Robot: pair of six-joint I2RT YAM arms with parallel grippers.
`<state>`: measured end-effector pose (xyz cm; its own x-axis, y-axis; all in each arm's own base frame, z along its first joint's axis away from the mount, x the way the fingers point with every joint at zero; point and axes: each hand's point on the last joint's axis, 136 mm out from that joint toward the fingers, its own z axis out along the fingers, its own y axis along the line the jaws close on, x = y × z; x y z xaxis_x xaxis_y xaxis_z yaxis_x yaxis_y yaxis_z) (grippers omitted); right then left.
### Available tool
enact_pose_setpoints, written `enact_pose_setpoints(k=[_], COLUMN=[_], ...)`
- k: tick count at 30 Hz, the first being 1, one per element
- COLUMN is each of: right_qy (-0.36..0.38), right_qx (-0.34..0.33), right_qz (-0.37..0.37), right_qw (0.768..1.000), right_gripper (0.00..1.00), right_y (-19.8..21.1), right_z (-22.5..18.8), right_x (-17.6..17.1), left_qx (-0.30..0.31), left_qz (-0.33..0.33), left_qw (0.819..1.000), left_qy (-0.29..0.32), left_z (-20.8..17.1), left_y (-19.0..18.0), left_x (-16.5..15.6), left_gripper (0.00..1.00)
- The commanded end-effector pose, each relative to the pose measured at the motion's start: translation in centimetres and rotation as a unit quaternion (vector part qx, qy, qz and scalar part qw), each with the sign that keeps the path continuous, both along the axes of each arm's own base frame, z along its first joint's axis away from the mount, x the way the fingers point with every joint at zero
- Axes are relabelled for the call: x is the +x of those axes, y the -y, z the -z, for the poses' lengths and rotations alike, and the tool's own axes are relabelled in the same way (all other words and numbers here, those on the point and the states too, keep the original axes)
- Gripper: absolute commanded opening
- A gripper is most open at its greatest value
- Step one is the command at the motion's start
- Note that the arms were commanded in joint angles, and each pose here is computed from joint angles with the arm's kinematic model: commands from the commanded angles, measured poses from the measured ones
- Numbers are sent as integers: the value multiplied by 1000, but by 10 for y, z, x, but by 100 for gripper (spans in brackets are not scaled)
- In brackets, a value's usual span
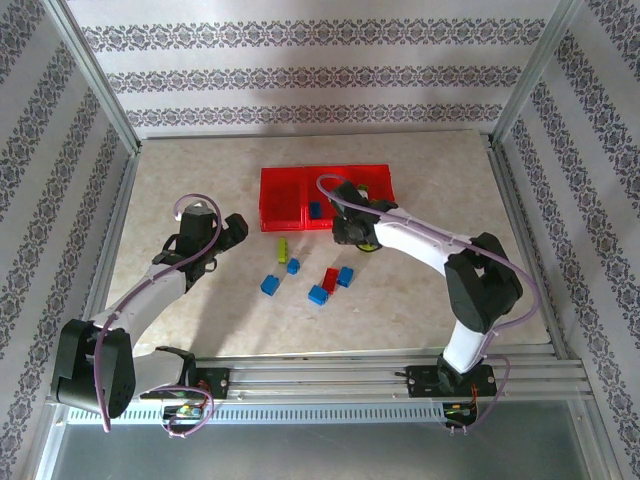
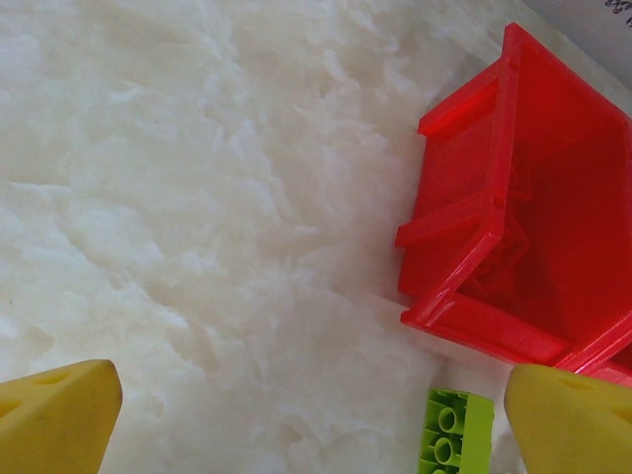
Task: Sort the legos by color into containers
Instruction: Place the lego in the container.
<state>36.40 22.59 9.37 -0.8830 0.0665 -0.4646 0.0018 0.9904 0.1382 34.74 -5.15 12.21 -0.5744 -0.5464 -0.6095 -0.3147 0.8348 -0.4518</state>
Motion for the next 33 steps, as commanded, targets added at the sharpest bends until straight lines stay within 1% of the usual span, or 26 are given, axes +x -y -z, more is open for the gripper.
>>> enact_pose_setpoints(k=[1, 6, 12, 16, 22, 25, 31, 33], right_qy=[27, 45, 54, 56, 49, 46, 43, 45], right_qx=[-24, -33, -36, -45, -45, -45, -49, -48], right_qz=[-35, -54, -70, -75, -62, -56, -56, -56], right_qw=[999, 997, 995, 995, 996, 996, 996, 996], right_gripper=[32, 33, 33, 34, 36, 39, 52, 53], right_y=[-14, -29, -44, -48, -41, -36, -32, -32], right_z=[-8, -12, -8, -4, 3, 5, 7, 5], right_x=[20, 50, 77, 88, 95, 96, 95, 95], left_qx=[-4, -3, 0, 2, 4, 4, 2, 1], left_qz=[-12, -11, -11, -13, -13, -14, -13, -13], left_qw=[1000, 1000, 1000, 1000, 1000, 1000, 1000, 1000], left_qy=[0, -1, -1, -1, -2, -3, -1, -1], left_z=[1, 1, -1, -2, -2, 0, -1, -1], left_y=[-6, -6, -7, -8, -9, -9, -9, -9], left_x=[-2, -3, -5, -6, -7, -7, -6, -6], left_gripper=[100, 100, 100, 100, 100, 100, 100, 100])
